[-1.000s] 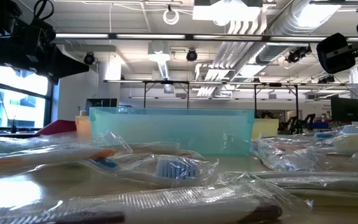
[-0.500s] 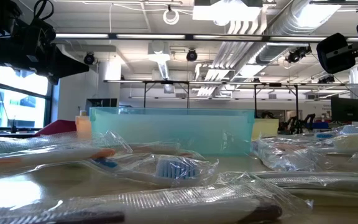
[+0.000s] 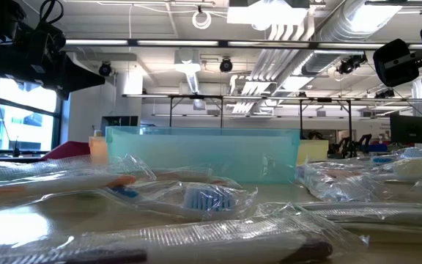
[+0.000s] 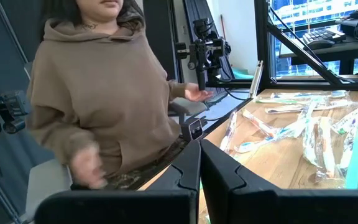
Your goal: Pick & Place Toothbrushes
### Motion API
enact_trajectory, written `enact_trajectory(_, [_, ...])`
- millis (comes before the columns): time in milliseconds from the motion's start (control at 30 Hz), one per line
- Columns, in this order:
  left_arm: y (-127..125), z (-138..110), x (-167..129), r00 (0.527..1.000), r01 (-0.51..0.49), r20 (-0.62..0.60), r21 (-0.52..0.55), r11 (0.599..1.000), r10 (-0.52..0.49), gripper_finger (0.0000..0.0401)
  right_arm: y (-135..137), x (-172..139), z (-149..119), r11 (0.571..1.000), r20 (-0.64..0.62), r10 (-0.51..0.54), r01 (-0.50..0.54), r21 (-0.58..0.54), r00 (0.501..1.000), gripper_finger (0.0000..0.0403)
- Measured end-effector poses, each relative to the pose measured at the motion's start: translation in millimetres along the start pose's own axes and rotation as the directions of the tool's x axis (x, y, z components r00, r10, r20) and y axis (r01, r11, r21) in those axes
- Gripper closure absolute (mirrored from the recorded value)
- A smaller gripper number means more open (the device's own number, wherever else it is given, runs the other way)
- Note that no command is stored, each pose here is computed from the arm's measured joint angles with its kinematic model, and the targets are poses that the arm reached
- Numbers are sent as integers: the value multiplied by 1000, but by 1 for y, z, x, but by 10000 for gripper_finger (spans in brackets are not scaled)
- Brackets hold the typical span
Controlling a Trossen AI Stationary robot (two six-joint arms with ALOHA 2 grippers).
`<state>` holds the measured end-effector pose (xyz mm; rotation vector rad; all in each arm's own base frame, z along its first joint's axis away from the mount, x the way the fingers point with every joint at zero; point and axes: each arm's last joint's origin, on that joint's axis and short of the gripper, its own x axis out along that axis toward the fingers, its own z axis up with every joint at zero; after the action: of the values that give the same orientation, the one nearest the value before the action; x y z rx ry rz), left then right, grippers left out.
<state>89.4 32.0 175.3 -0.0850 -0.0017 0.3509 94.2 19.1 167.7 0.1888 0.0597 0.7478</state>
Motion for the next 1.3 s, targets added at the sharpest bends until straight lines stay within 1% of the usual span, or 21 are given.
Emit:
enact_trajectory(267, [0,0,0,1000,0,0,0,1000,0,401,0,0,0,1000,0,1,-1,3,1000,401])
enact_trajectory(333, [0,0,0,1000,0,0,0,1000,0,401,0,0,0,996,-7,10,-10,86,1000,401])
enact_trajectory(433, [0,0,0,1000,0,0,0,1000,0,401,0,0,0,979,-6,5,-3,205,1000,401])
enact_trajectory(533, [0,0,0,1000,0,-1,0,1000,0,401,0,0,0,972,-3,-2,3,236,1000,401])
enact_trajectory(967, [0,0,0,1000,0,0,-1,1000,0,401,0,0,0,973,2,1,-1,232,1000,401])
enact_trajectory(1067, [0,0,0,1000,1,0,-60,998,-1,401,0,0,0,973,1,1,-1,232,1000,401])
enact_trajectory(1167, [0,0,0,1000,1,0,-104,995,-1,401,0,0,0,981,1,1,-1,194,1000,401])
enact_trajectory(1300, [0,0,0,1000,1,-1,-105,994,-1,401,0,0,1,991,9,2,-3,134,1000,401])
